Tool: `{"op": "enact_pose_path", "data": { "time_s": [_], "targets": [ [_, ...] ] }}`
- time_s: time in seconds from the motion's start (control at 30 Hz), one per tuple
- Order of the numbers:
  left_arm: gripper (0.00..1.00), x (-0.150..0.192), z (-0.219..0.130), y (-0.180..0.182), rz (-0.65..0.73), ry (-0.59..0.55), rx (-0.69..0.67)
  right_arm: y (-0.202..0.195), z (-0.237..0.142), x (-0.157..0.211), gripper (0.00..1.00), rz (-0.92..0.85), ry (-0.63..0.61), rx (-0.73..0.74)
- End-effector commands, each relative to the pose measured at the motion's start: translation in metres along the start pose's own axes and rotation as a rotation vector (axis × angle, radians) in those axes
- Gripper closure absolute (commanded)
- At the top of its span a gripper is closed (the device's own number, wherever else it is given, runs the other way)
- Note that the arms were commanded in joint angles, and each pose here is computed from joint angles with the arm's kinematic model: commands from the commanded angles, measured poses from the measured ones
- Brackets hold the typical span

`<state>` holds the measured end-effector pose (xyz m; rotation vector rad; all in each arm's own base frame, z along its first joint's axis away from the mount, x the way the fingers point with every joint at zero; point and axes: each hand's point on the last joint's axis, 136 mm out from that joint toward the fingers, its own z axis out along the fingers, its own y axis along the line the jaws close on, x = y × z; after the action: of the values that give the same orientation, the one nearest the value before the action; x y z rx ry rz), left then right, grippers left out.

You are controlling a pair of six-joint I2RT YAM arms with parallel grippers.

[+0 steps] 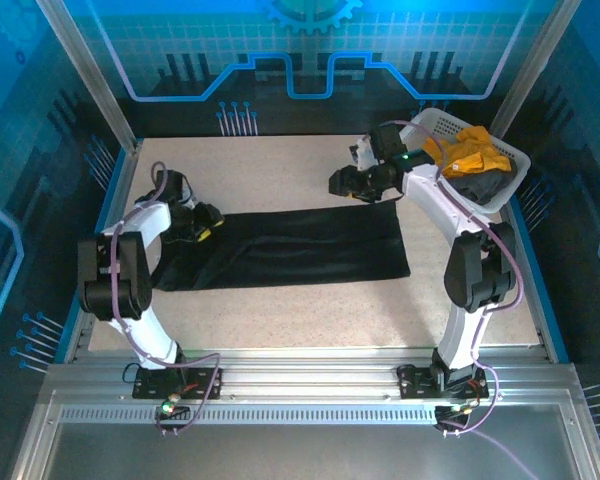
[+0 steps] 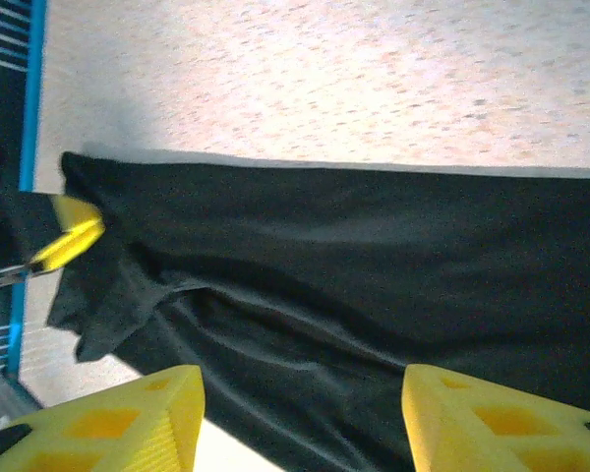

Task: Fold and stack the t-shirts

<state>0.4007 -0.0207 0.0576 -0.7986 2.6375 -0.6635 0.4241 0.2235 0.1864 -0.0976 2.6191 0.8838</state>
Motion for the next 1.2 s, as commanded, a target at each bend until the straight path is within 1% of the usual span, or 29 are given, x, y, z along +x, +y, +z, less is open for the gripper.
{"op": "enact_pose_path", "data": {
  "time_s": [0.0,0.07,0.1,0.17,0.23,0.33,0.37,0.5,0.6,0.67,0.83,1.17],
  "targets": [
    [0.5,0.012,0.008,-0.015,0.109,0.051,0.081,0.024,-0.007,0.01,0.43,-0.04,0.012,-0.095],
    [0.49,0.017,0.013,-0.018,0.136,0.069,0.091,0.027,-0.011,0.014,0.42,-0.042,0.013,-0.095],
    [0.5,0.021,0.017,-0.017,0.145,0.083,0.075,0.027,-0.013,0.016,0.42,-0.04,0.009,-0.094],
    [0.5,0.025,0.022,-0.01,0.144,0.102,0.041,0.026,-0.016,0.019,0.42,-0.03,0.005,-0.093],
    [0.51,0.03,0.026,-0.008,0.137,0.111,0.041,0.027,-0.019,0.023,0.42,-0.025,0.003,-0.094],
    [0.55,0.04,0.024,-0.011,0.147,0.122,0.047,0.026,-0.021,0.028,0.43,-0.019,0.002,-0.088],
    [0.58,0.042,0.022,-0.014,0.152,0.12,0.051,0.026,-0.022,0.028,0.43,-0.019,0.0,-0.087],
    [0.78,0.058,0.009,-0.023,0.163,0.114,0.075,0.023,-0.021,0.031,0.43,-0.007,-0.001,-0.082],
    [0.87,0.08,0.007,-0.021,0.172,0.158,0.065,0.021,-0.019,0.033,0.44,0.002,0.004,-0.078],
    [0.91,0.092,0.004,-0.021,0.187,0.17,0.056,0.021,-0.019,0.033,0.44,0.004,0.003,-0.078],
    [1.0,0.111,-0.007,-0.018,0.22,0.154,0.017,0.019,-0.018,0.037,0.44,0.009,0.009,-0.075],
    [1.0,0.148,-0.001,-0.016,0.261,0.245,-0.019,0.009,-0.009,0.048,0.46,0.037,0.05,-0.06]
  ]
}}
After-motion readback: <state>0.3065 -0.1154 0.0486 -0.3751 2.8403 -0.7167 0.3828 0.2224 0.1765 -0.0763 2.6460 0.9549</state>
